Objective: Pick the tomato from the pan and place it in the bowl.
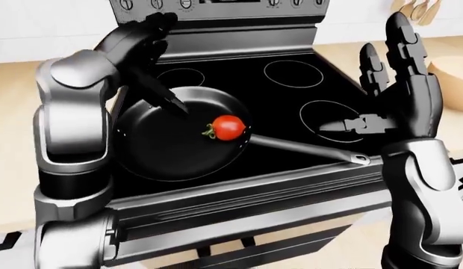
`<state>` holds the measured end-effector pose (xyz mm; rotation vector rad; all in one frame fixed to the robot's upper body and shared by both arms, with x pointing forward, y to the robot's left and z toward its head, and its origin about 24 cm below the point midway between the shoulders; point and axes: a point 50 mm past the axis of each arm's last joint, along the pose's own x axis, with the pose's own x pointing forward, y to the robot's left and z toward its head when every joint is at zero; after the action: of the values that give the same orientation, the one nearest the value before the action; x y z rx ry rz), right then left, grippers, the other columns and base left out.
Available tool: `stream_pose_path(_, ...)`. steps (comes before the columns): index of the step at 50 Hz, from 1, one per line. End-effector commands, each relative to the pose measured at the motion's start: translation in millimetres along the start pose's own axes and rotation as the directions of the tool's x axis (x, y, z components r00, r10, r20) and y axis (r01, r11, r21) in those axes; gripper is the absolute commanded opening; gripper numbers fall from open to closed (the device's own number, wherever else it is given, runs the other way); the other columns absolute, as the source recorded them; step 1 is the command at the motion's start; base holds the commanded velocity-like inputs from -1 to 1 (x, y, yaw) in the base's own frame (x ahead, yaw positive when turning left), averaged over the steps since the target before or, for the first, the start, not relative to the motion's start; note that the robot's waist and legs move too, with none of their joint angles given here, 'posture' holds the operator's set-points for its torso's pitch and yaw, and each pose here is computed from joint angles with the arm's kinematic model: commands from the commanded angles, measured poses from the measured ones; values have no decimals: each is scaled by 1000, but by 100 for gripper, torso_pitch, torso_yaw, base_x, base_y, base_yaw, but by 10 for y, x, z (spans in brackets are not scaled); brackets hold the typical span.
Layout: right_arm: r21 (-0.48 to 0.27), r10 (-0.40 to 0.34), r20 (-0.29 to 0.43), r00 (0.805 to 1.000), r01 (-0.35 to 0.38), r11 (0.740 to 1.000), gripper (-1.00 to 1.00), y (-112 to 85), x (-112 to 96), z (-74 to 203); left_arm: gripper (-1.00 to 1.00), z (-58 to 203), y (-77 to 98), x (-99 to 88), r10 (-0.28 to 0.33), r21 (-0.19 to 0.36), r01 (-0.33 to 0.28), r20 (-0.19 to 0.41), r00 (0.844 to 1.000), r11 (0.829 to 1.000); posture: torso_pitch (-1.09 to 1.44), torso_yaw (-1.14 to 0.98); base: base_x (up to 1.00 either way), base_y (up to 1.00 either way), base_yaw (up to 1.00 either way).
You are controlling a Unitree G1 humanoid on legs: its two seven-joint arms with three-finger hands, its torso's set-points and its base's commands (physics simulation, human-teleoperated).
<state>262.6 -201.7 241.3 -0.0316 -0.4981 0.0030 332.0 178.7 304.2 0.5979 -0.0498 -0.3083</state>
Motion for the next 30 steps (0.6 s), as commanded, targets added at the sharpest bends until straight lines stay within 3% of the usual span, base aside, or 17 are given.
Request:
stream_pose_path(1,-13,2,75,997,-1,1000,100,4,9,133,100,153,22,-33,-18,87,15,39,999,996,0,0,0,0,0)
stream_pose_path(6,-11,1,72,997,0,1000,100,4,6,124,100,271,28,5,-109,85,109,-3,994,990,0,0,0,0,0)
stream_pose_path(16,-1,-4,67,998,4,1000,100,-8,-16,101,100,337,-154,146,-194,184,199,-41,980,963,0,0,0,0,0)
stream_pose_path(30,-1,-8,66,998,8,1000,100,-18,-10,100,100,318,-299,214,-227,222,240,-84,970,945,0,0,0,0,0)
